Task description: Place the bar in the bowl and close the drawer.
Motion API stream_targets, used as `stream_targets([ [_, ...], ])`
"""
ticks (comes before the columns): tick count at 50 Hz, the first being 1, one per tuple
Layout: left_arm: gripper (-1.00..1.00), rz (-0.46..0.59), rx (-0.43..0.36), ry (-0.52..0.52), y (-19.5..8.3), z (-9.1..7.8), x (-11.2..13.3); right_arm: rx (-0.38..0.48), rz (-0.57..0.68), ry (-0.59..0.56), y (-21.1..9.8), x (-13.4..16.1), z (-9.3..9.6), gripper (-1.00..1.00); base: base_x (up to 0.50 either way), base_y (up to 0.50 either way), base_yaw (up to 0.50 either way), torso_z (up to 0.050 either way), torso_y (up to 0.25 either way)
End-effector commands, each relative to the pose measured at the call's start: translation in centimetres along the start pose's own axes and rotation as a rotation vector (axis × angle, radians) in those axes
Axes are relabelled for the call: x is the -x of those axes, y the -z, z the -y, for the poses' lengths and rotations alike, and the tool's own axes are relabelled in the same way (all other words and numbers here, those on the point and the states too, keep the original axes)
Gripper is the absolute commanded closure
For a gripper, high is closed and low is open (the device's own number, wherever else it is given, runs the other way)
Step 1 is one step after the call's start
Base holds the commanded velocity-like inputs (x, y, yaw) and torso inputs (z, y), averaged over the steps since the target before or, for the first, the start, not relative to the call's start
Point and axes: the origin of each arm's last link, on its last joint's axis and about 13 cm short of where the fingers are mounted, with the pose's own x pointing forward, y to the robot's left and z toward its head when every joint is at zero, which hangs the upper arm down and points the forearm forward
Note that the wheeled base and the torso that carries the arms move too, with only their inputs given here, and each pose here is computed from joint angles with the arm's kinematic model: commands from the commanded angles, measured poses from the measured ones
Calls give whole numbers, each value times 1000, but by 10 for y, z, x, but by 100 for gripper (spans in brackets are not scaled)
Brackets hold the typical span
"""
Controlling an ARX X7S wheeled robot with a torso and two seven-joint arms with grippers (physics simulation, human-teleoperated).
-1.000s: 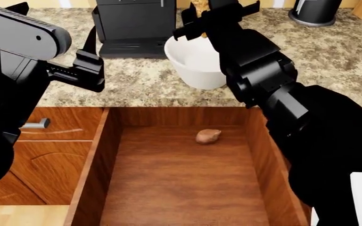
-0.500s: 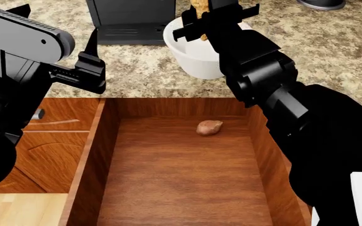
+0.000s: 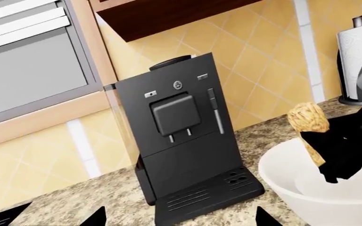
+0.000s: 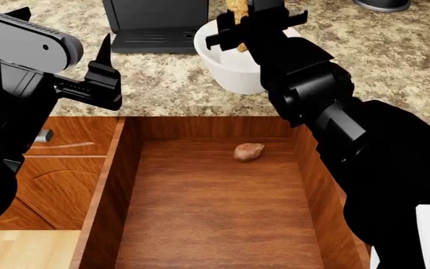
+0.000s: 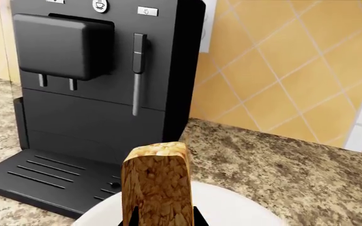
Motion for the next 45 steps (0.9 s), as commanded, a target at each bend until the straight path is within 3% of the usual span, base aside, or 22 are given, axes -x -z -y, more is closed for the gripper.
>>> stream_targets([
  [1,-100,-1,2,-5,-1,0,0,13,-12,4,2,0,0,100,0,0,0,0,0],
  [16,-100,1,0,-9,-2,-2,2,26,-24,3,5,1,0,100,0,0,0,0,0],
  [17,-100,1,-1,-9,-2,-2,3,26,-24,3,6,1,0,-100,0,0,0,0,0],
  [45,-100,4,-6,-10,2,0,2,63,-11,15,5,1,0,-100,0,0,0,0,0],
])
